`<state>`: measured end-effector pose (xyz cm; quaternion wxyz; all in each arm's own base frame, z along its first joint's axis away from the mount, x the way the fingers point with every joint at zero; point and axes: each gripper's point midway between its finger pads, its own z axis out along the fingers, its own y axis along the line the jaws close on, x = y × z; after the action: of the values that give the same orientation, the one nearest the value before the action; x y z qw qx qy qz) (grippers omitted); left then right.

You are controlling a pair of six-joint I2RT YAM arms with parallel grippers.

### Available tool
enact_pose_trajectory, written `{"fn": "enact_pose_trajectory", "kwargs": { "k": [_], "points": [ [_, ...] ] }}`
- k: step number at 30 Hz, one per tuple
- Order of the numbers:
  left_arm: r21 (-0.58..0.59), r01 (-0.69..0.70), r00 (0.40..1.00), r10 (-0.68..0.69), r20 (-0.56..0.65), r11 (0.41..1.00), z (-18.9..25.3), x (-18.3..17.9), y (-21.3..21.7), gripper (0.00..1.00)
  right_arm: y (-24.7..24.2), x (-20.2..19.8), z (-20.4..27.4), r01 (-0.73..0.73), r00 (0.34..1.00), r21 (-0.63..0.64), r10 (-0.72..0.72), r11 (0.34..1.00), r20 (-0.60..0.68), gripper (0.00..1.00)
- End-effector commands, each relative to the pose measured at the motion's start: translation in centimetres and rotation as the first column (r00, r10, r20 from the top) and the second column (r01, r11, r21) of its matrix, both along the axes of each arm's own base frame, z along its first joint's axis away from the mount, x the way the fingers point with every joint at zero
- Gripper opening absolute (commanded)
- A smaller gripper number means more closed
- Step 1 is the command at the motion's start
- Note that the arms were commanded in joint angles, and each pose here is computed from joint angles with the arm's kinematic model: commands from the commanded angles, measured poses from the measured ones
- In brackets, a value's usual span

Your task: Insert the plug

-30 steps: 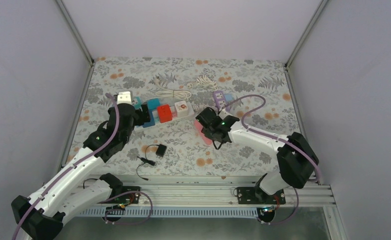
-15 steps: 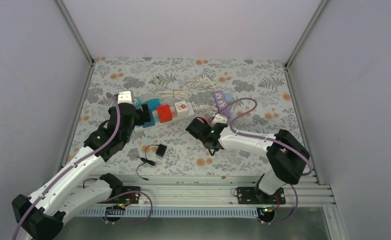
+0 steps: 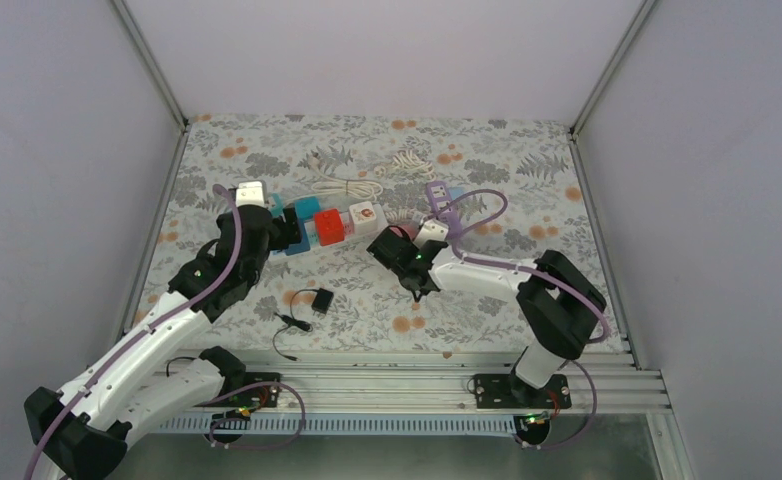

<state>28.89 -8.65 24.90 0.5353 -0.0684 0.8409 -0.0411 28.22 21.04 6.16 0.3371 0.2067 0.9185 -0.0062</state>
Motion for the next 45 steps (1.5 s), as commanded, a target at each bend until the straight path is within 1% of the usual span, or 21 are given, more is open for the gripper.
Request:
{"fn": "enact_pose_trajectory", "kwargs": {
  "k": [1, 4, 8, 9, 11, 12, 14, 18, 20, 21, 24, 29, 33, 36, 38, 40, 43, 45],
  "points": [
    [-0.005, -0.021, 1.0, 0.021, 0.021, 1.0, 1.3, 0.1, 0.4, 1.0, -5.6, -7.1, -8.4, -0.064, 0.91, -0.234, -0.04, 0.97, -0.413, 0.03],
    [-0.002, -0.022, 1.0, 0.022, 0.019, 1.0, 1.2, 0.1, 0.4, 1.0, -5.5, -6.0, -5.3, -0.052, 0.94, -0.211, -0.024, 0.976, -0.341, 0.03],
    [0.002, -0.015, 1.0, 0.015, 0.014, 1.0, 1.1, 0.3, 0.1, 1.0, -6.5, -5.1, -2.1, -0.06, 0.962, -0.179, 0.008, 0.982, -0.274, 0.04],
    [0.003, -0.016, 1.0, 0.016, 0.013, 1.0, 1.1, 0.4, 0.1, 1.0, -6.7, -4.9, -1.9, -0.075, 0.963, -0.164, 0.029, 0.984, -0.27, 0.08],
    [0.005, -0.014, 1.0, 0.014, 0.01, 1.0, 1.1, 0.5, 0.0, 1.0, -6.3, -4.8, -2.0, -0.127, 0.954, -0.117, 0.089, 0.985, -0.287, 0.24],
    [0.006, -0.016, 1.0, 0.016, 0.012, 1.0, 1.2, 0.5, 0.0, 1.0, -6.0, -4.7, -2.1, -0.145, 0.95, -0.099, 0.11, 0.985, -0.291, 0.29],
    [0.008, -0.018, 1.0, 0.017, 0.01, 1.0, 1.1, 0.6, 0.0, 1.0, -5.4, -4.5, -2.2, -0.174, 0.944, -0.062, 0.148, 0.983, -0.295, 0.43],
    [0.011, -0.022, 1.0, 0.021, 0.006, 1.0, 1.0, 0.5, 0.1, 1.0, -3.7, -3.8, -1.5, -0.224, 0.934, 0.036, 0.225, 0.974, -0.277, 0.83],
    [0.01, -0.019, 1.0, 0.019, 0.006, 1.0, 1.0, 0.5, 0.1, 1.0, -2.8, -3.2, -0.6, -0.258, 0.931, 0.103, 0.276, 0.961, -0.241, 0.95],
    [0.01, -0.015, 1.0, 0.015, 0.005, 1.0, 1.0, 0.5, 0.1, 1.0, -2.6, -3.0, -0.1, -0.274, 0.928, 0.133, 0.299, 0.952, -0.224, 0.98],
    [0.01, -0.017, 1.0, 0.017, 0.007, 1.0, 1.1, 0.4, 0.1, 1.0, -2.7, -2.3, 1.4, -0.297, 0.925, 0.175, 0.329, 0.939, -0.193, 1.0],
    [0.008, -0.015, 1.0, 0.015, 0.003, 1.0, 0.9, 0.5, 0.0, 1.0, -3.5, -1.1, 4.2, -0.319, 0.931, 0.192, 0.344, 0.928, -0.119, 0.99],
    [0.0, -0.008, 1.0, 0.008, -0.003, 1.0, 0.8, 0.5, -0.2, 1.0, -5.0, 0.8, 7.0, -0.315, 0.944, 0.154, 0.326, 0.937, -0.055, 0.98],
    [-0.02, 0.013, 1.0, -0.013, 0.001, 1.0, 1.1, 0.5, -0.7, 1.0, -6.1, 3.0, 10.6, -0.333, 0.943, 0.099, 0.33, 0.938, 0.044, 0.96],
    [-0.047, 0.05, 0.999, -0.05, 0.015, 0.998, 1.5, 0.5, -1.4, 1.0, -6.8, 4.9, 13.5, -0.324, 0.941, 0.063, 0.315, 0.944, 0.126, 0.96],
    [-0.066, 0.1, 0.994, -0.097, 0.044, 0.993, 1.6, 0.5, -2.2, 1.0, -7.3, 6.5, 15.4, -0.323, 0.932, 0.031, 0.312, 0.946, 0.186, 0.97],
    [-0.096, 0.191, 0.978, -0.182, 0.1, 0.977, 2.5, 0.6, -3.9, 1.0, -8.4, 9.1, 17.3, -0.289, 0.931, 0.002, 0.28, 0.957, 0.235, 0.98],
    [-0.11, 0.25, 0.963, -0.234, 0.134, 0.962, 3.2, 0.8, -5.0, 1.0, -9.1, 10.9, 17.8, -0.292, 0.925, 0.024, 0.277, 0.956, 0.259, 0.98]
  ]
}}
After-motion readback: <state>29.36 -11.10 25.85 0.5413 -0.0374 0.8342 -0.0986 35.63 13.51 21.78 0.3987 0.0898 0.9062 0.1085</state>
